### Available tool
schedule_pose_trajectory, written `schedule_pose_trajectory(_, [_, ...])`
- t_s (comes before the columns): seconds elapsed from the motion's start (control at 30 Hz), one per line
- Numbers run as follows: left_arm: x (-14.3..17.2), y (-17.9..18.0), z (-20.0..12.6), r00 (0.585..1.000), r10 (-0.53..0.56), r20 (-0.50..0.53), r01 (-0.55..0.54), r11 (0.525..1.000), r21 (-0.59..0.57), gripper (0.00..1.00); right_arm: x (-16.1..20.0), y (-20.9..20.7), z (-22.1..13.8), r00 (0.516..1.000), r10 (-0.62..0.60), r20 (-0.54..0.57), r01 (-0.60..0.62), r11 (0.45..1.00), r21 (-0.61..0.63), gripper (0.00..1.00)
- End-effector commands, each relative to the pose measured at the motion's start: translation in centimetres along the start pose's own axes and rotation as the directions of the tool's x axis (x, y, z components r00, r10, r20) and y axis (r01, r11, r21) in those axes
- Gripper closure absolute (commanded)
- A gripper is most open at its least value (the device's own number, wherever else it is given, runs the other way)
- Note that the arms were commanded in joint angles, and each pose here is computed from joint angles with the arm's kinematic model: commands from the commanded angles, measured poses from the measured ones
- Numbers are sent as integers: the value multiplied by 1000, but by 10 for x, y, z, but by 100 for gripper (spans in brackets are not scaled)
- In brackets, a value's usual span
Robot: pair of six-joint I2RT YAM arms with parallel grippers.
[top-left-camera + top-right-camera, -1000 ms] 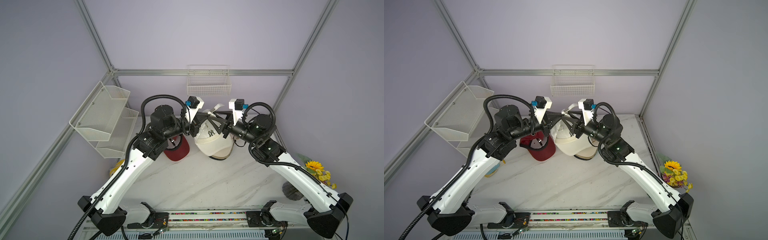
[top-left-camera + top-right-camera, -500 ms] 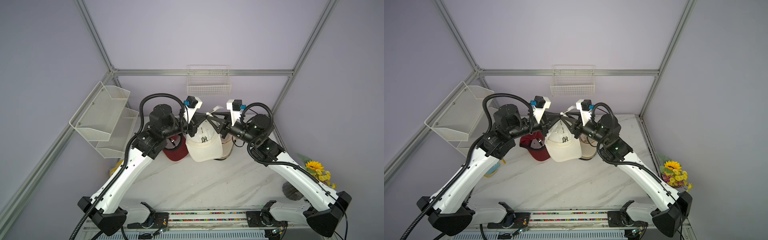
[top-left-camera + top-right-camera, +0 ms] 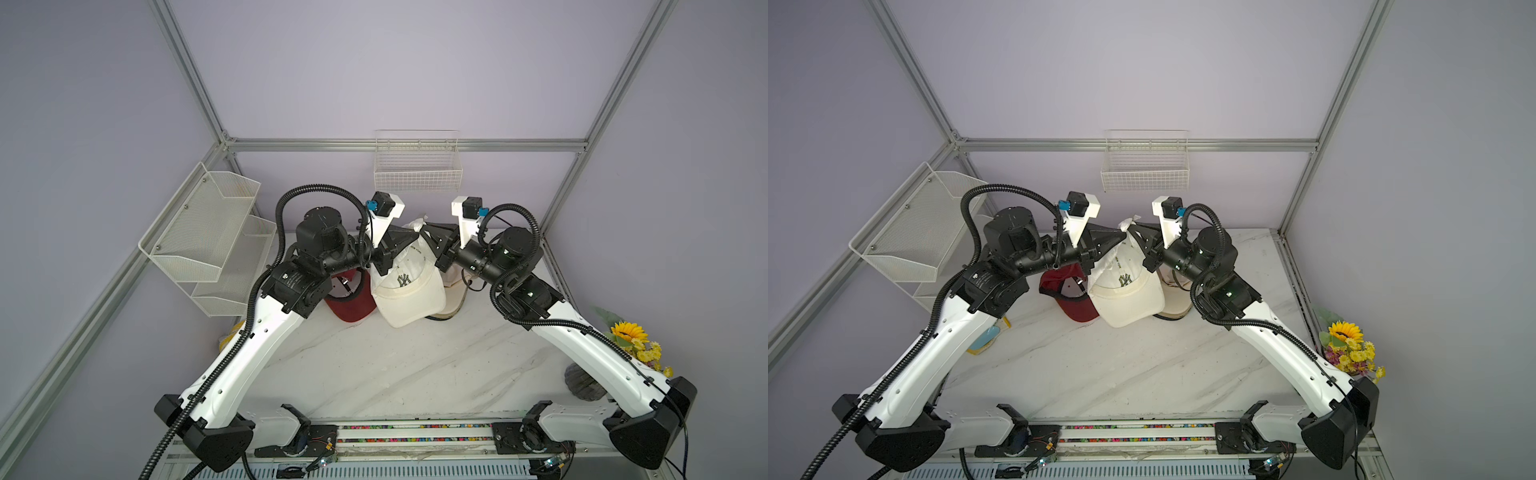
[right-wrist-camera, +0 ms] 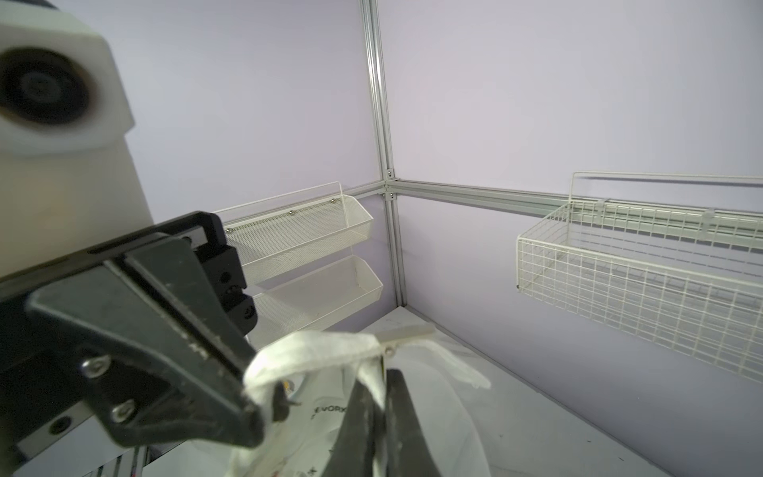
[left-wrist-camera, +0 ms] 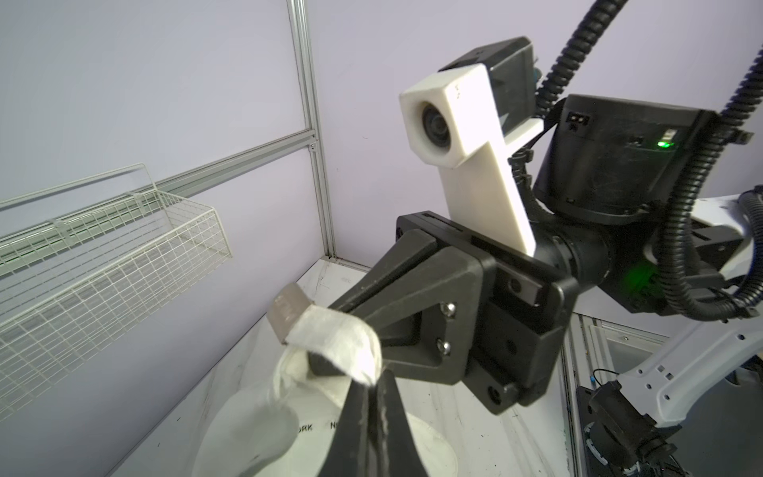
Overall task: Open the adjustable buckle of the baseball cap
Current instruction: Pull the adjustable strap on the baseball cap, then place the baseball cap on the baseball cap.
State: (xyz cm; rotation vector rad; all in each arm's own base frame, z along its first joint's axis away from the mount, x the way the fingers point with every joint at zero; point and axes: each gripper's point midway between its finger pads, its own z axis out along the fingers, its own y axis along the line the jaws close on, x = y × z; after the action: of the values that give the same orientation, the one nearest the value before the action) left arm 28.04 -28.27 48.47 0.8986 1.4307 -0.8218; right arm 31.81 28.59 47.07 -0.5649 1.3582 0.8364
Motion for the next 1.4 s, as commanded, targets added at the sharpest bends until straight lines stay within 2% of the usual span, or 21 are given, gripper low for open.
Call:
schedule_pose_trajectory(0.0, [-30,-19,-14,997,29,71,-33,997,63,100,-27,-5,-2,996,-24,80,21,999,38,96])
schedule_pose_trajectory(0.13, [-27,-17,-19,997,39,61,-41,999,36,100,-31,-13,0,996,-25,88,18,996,88,97])
schedule_pose_trajectory(0.33, [-24,-21,-44,994,86,71,-84,996,-29,100,-31,-30,7,996,-42,81,29,988,153,97])
schedule_pose_trajectory(0.47, [-29,-18,-70,985,124,117,-108,985,-134,100,-26,-39,15,998,-22,65,10,985,171,97])
schedule_pose_trajectory(0.53, [-31,-6,-88,981,133,141,-95,964,-248,100,-9,-47,29,1000,7,25,-12,985,172,97])
schedule_pose_trajectory(0.6, [-21,20,-100,985,128,117,-70,910,-408,100,8,-48,42,999,38,-14,-35,988,152,96])
schedule_pose_trajectory(0.67, [2,55,-113,993,98,63,-43,814,-579,100,30,-51,57,995,84,-56,-76,989,129,96])
schedule_pose_trajectory(0.7, [14,68,-117,996,73,49,-26,777,-629,100,41,-51,63,991,111,-72,-103,989,111,96])
schedule_pose_trajectory(0.9, [87,148,-133,992,-114,46,110,653,-749,100,120,-47,114,950,234,-208,-235,972,20,96])
schedule_pose_trajectory(1.03, [135,212,-159,965,-251,75,201,525,-827,100,187,-31,159,909,271,-316,-296,955,-32,96])
schedule_pose_trajectory(1.07, [147,227,-167,957,-274,93,222,487,-845,100,205,-27,170,896,276,-347,-309,950,-43,94])
schedule_pose_trajectory(1.1, [160,239,-172,952,-293,93,224,453,-863,100,221,-27,177,886,271,-377,-307,951,-37,86])
schedule_pose_trajectory(1.13, [175,252,-176,946,-313,86,216,410,-886,71,234,-31,183,876,269,-402,-302,953,-20,72])
schedule_pose_trajectory(1.17, [190,263,-175,937,-341,68,207,390,-897,15,243,-37,185,872,270,-410,-293,956,6,63])
schedule_pose_trajectory(1.2, [201,269,-172,928,-370,48,200,383,-902,1,246,-45,183,877,260,-405,-266,963,42,55])
schedule_pose_trajectory(1.27, [211,271,-155,906,-424,-5,202,442,-874,0,239,-62,172,889,232,-394,-205,973,109,44])
schedule_pose_trajectory(1.37, [195,257,-134,926,-377,-19,188,503,-844,0,213,-80,143,906,183,-381,-120,976,182,37])
